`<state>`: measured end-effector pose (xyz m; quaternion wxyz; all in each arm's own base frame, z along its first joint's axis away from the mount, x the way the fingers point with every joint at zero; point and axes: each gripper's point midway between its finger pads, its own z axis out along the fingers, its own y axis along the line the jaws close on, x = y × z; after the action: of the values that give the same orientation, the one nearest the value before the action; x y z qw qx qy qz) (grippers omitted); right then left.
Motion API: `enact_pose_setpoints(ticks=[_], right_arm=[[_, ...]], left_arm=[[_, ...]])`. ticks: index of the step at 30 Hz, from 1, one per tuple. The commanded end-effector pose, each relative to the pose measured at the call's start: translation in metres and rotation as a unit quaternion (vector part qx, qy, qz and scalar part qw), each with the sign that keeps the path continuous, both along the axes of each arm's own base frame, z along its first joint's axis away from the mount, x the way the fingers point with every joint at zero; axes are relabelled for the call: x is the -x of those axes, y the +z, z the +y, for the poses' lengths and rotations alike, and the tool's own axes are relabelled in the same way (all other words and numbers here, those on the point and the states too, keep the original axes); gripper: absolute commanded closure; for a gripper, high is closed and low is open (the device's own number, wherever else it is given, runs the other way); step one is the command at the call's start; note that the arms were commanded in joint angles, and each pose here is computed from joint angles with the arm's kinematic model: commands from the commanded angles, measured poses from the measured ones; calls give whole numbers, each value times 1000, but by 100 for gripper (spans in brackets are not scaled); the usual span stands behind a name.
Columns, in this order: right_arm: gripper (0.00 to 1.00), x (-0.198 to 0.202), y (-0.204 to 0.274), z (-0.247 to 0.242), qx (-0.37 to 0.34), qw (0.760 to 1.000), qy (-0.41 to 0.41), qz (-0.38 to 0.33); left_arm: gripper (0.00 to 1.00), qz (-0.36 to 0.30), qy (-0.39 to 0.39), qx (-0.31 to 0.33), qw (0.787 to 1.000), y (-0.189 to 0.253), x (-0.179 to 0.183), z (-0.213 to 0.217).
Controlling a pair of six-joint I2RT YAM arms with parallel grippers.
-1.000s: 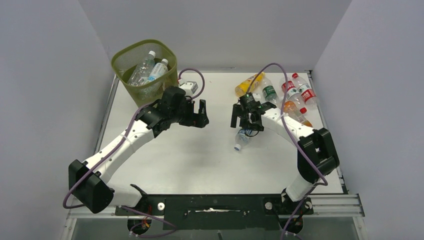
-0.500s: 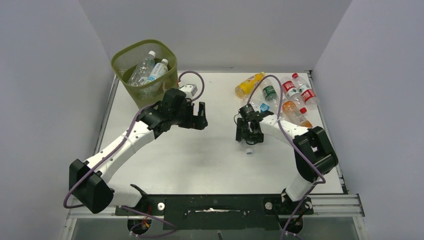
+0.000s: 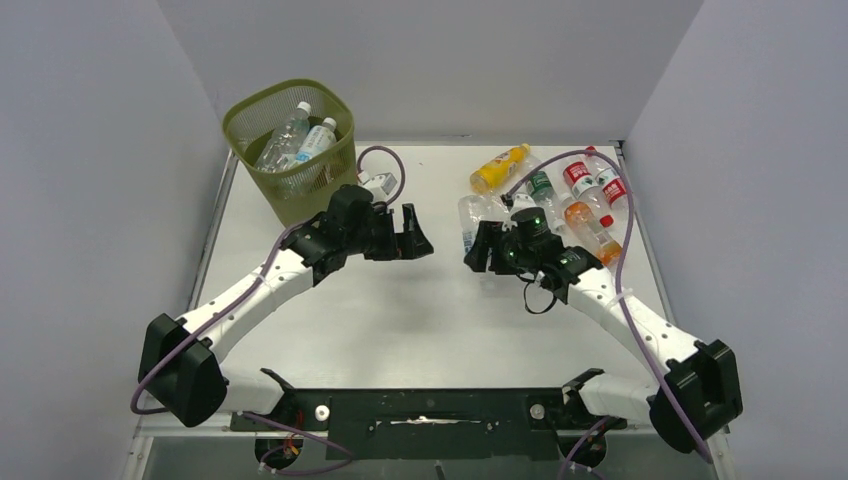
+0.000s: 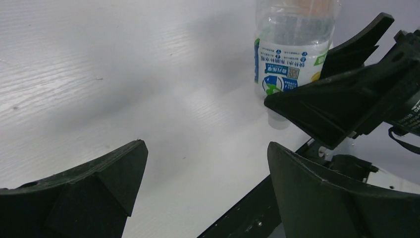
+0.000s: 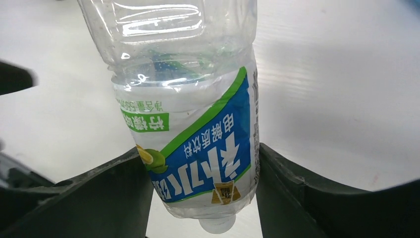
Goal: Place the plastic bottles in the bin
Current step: Pick up the plastic bottle at the center of the board.
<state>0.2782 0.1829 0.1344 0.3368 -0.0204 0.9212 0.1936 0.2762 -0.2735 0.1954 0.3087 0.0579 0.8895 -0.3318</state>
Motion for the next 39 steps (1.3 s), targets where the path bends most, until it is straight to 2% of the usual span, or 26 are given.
enact_pose_setpoints(ticks=[1,4,8,14,21,39], right_arm=[[51,3,47,40,-94,990,89,-62],[52,8,60,57,-122,983,115,-70],[52,10,68,74,-125,981,133,-68],[53,19,77,105,-130,975,168,-67],[54,26,88,127,-138,970,189,-73],[57,27,119,120,-142,968,175,-112]], left_arm=[[6,-51,2,148,988,64,-9,-31],[6,-64,19,176,982,74,-15,-32],[6,-103,33,205,973,97,-17,-28],[6,-130,44,205,969,104,-21,-23],[6,-127,66,180,973,88,-24,-16],[6,-126,111,117,979,75,-32,5]])
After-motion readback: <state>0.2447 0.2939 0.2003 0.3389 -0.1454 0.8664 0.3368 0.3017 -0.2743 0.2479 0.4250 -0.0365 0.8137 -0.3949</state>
